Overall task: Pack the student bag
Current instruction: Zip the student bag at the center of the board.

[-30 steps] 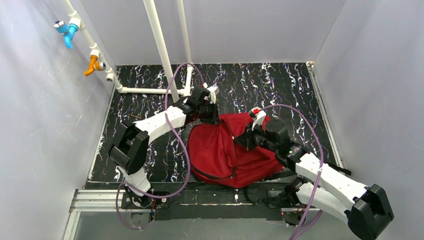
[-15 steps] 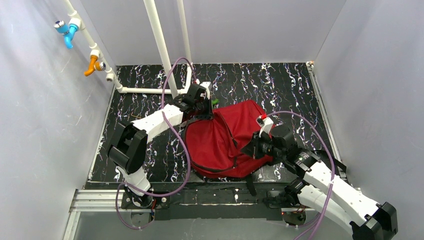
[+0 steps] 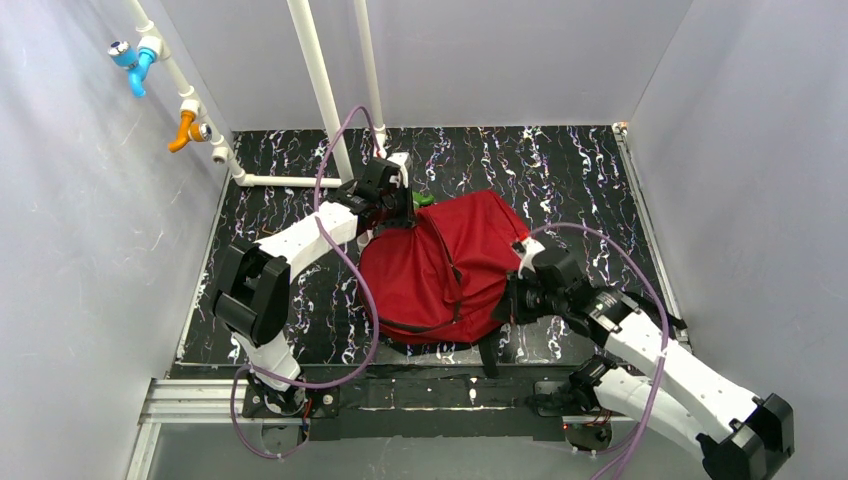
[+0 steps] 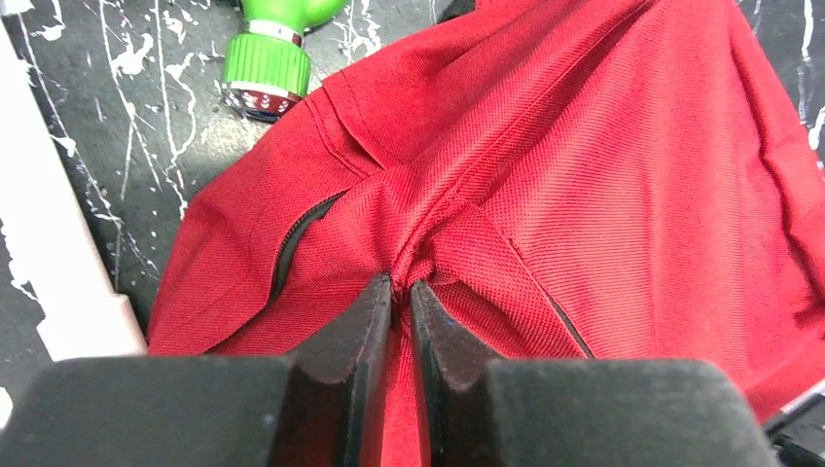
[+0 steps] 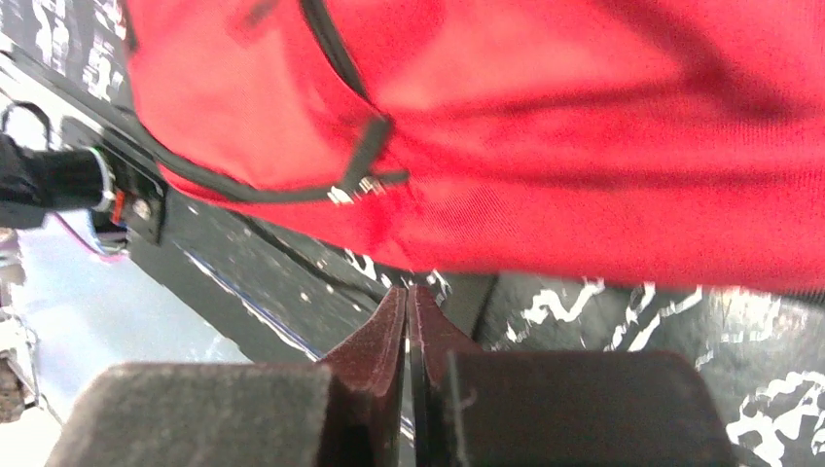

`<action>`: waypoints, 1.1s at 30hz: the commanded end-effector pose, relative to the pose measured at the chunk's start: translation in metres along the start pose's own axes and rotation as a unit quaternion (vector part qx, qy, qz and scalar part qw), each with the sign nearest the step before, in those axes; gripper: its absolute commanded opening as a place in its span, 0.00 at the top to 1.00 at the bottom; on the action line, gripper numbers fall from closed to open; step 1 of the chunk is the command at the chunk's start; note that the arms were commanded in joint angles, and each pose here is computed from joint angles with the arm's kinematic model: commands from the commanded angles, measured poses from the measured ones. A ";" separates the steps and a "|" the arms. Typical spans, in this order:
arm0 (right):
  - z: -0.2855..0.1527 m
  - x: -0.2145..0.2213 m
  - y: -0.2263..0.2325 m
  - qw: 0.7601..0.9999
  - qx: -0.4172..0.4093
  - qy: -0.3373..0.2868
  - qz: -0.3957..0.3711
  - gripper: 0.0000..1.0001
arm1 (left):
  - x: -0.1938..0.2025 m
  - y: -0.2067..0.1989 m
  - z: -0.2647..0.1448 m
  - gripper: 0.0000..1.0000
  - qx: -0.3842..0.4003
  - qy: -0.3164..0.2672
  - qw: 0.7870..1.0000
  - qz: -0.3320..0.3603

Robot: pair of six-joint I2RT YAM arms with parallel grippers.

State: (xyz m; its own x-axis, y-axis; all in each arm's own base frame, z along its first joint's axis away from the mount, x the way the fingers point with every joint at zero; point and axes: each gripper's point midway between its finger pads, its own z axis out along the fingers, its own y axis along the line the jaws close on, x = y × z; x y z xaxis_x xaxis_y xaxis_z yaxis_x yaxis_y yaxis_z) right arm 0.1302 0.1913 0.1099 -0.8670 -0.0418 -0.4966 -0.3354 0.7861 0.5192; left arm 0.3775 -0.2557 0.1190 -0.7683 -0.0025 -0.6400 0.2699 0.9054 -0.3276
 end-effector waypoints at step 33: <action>0.059 -0.092 0.049 0.996 -0.050 -0.007 -0.072 0.99 | 0.043 -0.067 -0.029 0.67 0.077 0.055 0.995 -0.037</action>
State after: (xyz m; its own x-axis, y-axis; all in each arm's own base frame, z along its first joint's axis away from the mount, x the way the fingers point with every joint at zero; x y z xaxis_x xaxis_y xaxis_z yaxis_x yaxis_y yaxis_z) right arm 0.2135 0.2699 0.1390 -0.8219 -0.1313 -0.5543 -0.4638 0.7193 0.5172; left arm 0.3011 -0.3088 0.1256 -0.8669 0.0044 -0.4985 0.2943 0.8116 -0.5047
